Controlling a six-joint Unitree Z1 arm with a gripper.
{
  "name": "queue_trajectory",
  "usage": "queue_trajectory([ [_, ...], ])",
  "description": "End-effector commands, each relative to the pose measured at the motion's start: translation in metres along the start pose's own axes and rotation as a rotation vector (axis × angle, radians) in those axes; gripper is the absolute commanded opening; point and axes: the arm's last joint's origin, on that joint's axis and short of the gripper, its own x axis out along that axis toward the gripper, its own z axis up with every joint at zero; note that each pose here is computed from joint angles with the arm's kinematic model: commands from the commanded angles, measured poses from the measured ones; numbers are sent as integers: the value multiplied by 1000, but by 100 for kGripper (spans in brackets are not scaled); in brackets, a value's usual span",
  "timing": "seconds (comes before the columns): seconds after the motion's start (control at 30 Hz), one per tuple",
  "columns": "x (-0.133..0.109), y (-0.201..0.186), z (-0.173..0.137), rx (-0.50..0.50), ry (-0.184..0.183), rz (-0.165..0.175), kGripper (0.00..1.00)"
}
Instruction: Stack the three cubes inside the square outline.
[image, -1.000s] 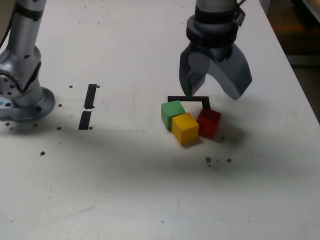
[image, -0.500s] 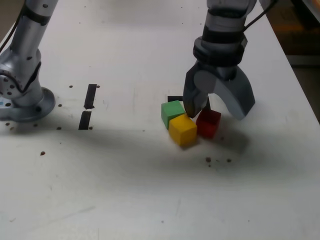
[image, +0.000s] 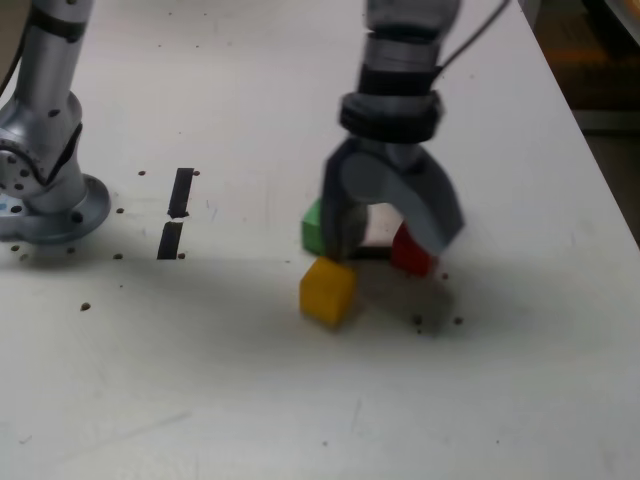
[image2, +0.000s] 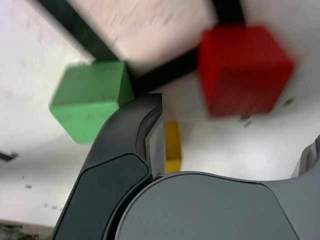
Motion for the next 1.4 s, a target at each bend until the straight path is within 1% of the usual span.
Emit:
queue_trajectory([
  [0.0,-5,-7,-9,5,-27,0,100],
  [0.1,-10,-17,-24,10,-62,9,100],
  [0.27,-22,-27,-39,23,-126,51,100],
  [0.4,-33,-30,-40,41,-164,105,100],
  [0.47,-38,-30,-38,46,-174,136,100],
  [0.53,-42,-30,-35,49,-173,167,100],
  [0.57,-44,-29,-33,50,-169,181,99],
  [0.6,-46,-27,-30,51,-159,200,99],
  [0.67,-49,-24,-26,54,-133,227,99],
  [0.8,-50,-15,-15,67,-65,275,99],
  [0.9,-46,-7,-7,73,-14,296,99],
  [1.0,-39,0,0,72,25,297,99],
  [1.07,-34,5,5,71,39,289,98],
  [1.23,-21,14,18,70,43,261,98],
  [1.37,-15,18,22,70,48,251,97],
])
